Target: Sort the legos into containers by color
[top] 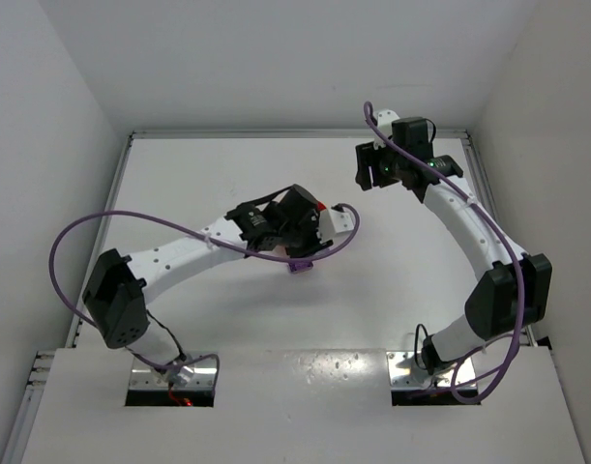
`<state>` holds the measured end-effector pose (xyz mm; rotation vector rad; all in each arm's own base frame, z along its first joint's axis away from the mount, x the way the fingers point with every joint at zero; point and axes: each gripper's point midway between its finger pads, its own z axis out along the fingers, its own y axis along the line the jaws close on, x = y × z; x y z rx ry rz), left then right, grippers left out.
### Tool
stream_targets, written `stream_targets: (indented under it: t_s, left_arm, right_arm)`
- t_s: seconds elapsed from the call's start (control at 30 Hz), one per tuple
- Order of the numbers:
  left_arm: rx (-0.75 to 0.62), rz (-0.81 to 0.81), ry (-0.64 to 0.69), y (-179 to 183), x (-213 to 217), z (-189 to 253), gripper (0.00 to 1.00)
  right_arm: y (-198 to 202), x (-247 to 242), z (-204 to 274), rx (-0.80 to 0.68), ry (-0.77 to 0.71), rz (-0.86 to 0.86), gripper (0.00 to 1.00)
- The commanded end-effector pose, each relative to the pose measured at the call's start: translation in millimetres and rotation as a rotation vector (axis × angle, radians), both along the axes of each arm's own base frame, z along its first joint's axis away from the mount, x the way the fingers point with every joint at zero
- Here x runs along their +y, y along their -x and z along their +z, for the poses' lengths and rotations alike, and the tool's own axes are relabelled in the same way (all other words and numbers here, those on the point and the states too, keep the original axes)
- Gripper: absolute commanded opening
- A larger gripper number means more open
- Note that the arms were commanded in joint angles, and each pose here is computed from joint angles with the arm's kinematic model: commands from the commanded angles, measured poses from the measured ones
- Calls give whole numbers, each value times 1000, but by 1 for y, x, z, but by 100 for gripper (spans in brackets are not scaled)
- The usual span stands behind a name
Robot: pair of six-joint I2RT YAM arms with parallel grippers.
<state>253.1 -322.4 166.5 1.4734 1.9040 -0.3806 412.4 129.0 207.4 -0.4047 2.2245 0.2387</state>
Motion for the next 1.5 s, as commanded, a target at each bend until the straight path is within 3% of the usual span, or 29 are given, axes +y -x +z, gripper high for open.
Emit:
stream_targets:
  t_s: [0.0,0.3,1.0,1.1,1.27,1.4,1.47]
  left_arm:
    - [-34,41,-5,-22,11,12,14]
    - [-56,93,-26,-57,19,11,14]
    - [-46,120,-37,-77,17,-8,18]
    - [-45,127,-49,-78,19,-12,22]
    - [-50,134,-54,-82,18,-15,40]
    - [-74,98,27,-72,14,4,55]
    - [-96,103,74,-71,12,20,56]
  right_arm:
    - [-3,2,24,-69,-38,-2,61]
    - [-2,2,20,-60,-36,-2,61]
    - [-1,1,16,-51,-33,-2,61]
    - [-1,1,16,-51,-33,-2,61]
    - [1,1,12,-42,-31,-2,61]
    - [1,2,12,-41,-36,5,61]
    - [1,2,12,-41,-37,5,61]
